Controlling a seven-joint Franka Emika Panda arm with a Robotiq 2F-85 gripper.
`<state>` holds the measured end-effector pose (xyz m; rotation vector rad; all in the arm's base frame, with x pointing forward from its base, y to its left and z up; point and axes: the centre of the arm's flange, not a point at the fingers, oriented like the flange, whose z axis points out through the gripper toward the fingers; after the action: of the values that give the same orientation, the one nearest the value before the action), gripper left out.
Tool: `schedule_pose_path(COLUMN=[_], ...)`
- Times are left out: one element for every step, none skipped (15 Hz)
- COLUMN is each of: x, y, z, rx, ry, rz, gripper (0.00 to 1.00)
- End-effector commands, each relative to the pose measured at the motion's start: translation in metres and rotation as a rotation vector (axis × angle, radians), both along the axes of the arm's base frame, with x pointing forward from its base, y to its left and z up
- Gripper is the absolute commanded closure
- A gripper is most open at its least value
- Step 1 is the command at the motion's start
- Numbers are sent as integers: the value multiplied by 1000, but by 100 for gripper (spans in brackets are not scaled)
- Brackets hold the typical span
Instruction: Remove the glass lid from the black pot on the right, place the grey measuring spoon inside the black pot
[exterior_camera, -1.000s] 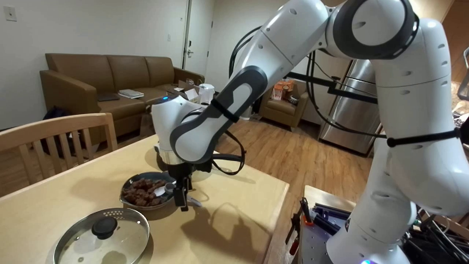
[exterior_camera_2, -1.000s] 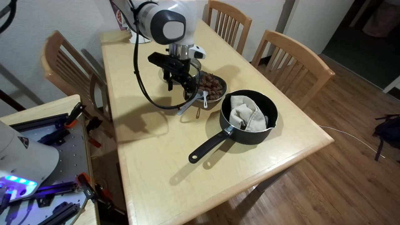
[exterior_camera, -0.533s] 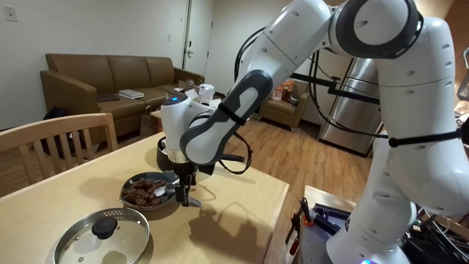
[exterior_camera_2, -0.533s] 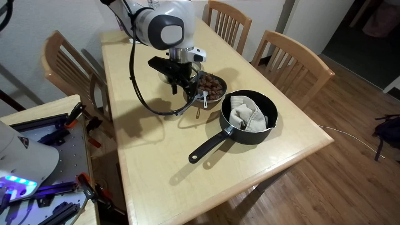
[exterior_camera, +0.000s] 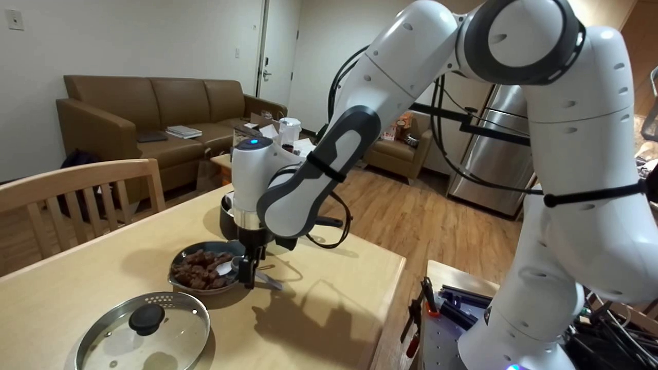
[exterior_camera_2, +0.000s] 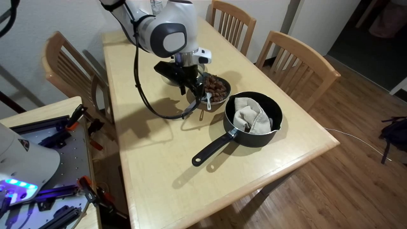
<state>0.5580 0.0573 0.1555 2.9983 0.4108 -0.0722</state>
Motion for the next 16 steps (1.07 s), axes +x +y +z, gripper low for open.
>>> schedule_pose_path(x=[13, 15, 15, 17, 17, 17, 17, 17, 17, 17, 16, 16, 15, 15, 15, 14], y=[4, 4, 3, 1, -3, -6, -10, -14, -16, -17, -18, -18, -18, -18, -18, -17], z=[-11, -13, -15, -16, -18, -20, -23, -26, -28, -30, -32, -33, -34, -35, -36, -38], rx=[-9, -10, -11, -15, -11, -14, -7, 6, 10, 12, 18, 17, 14, 15, 18, 17], ry=[-32, -32, -40, -57, -73, -88, -97, -102, -101, -97, -92, -88, -82, -81, -76, -73], rz=[9, 7, 3, -9, -23, -29, -41, -49, -53, -60, -61, -61, -61, -63, -62, -62], gripper=[0, 0, 0, 0, 0, 0, 0, 0, 0, 0, 24, 28, 33, 42, 47, 55])
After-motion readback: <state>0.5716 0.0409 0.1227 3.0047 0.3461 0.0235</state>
